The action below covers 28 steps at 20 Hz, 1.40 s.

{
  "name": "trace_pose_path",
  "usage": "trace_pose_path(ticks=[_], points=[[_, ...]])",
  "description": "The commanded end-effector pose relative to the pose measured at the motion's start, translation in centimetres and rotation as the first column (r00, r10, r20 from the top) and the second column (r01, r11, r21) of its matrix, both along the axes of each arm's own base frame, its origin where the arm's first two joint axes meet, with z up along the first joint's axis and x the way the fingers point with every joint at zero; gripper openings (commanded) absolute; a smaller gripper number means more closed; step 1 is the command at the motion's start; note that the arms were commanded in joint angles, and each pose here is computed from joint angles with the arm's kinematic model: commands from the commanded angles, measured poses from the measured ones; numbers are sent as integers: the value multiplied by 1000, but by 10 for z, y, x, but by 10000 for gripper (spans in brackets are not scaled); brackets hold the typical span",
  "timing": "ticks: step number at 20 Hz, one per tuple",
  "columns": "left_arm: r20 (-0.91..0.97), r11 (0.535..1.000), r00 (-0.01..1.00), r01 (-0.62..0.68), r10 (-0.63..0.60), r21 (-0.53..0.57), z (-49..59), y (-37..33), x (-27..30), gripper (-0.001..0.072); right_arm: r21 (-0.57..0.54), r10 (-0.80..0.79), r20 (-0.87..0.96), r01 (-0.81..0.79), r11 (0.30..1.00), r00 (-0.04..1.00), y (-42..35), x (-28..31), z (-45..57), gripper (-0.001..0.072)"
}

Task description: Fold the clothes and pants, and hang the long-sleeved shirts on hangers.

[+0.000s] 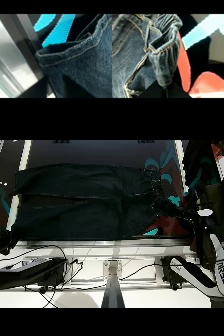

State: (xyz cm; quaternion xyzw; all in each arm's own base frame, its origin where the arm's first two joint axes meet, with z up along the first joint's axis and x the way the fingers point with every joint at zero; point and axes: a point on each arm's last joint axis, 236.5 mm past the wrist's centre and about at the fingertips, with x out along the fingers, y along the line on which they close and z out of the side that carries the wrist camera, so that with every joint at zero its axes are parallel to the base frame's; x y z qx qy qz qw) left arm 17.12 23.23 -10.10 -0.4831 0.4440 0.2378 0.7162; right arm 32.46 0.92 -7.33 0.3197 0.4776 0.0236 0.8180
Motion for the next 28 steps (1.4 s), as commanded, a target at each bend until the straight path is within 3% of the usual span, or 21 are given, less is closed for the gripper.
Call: trace_pose_path(ticks=[1,3,5,6,12,16,20,24,28], points=[[20,994,995,98,-99,44,-2,-2,7,121,-68,-6,35,8,998,999,-10,-3,18,22],[12,992,994,104,-105,69,-4,1,12,121,-116,-11,54,17,993,998,-16,-7,30,22],[14,990,993,115,-117,82,-5,1,18,23,-150,9,74,2,989,997,-17,-14,44,22],[40,990,992,115,-118,85,-1,0,26,23,-161,25,88,-10,987,996,-15,-17,51,22],[473,984,864,136,-175,114,98,-7,114,23,-203,-41,198,82,976,979,-21,-31,101,22],[506,958,830,110,-235,264,153,14,124,21,-287,-53,136,90,954,989,-31,-64,121,21],[492,923,824,93,-282,373,180,16,134,20,-336,-78,227,153,929,971,-45,-57,174,20],[486,919,844,20,-226,393,181,7,184,19,-285,-180,281,261,922,943,-63,-24,190,20],[469,829,847,-63,-251,556,191,-13,248,19,-203,-319,301,387,899,899,-92,26,168,20]])
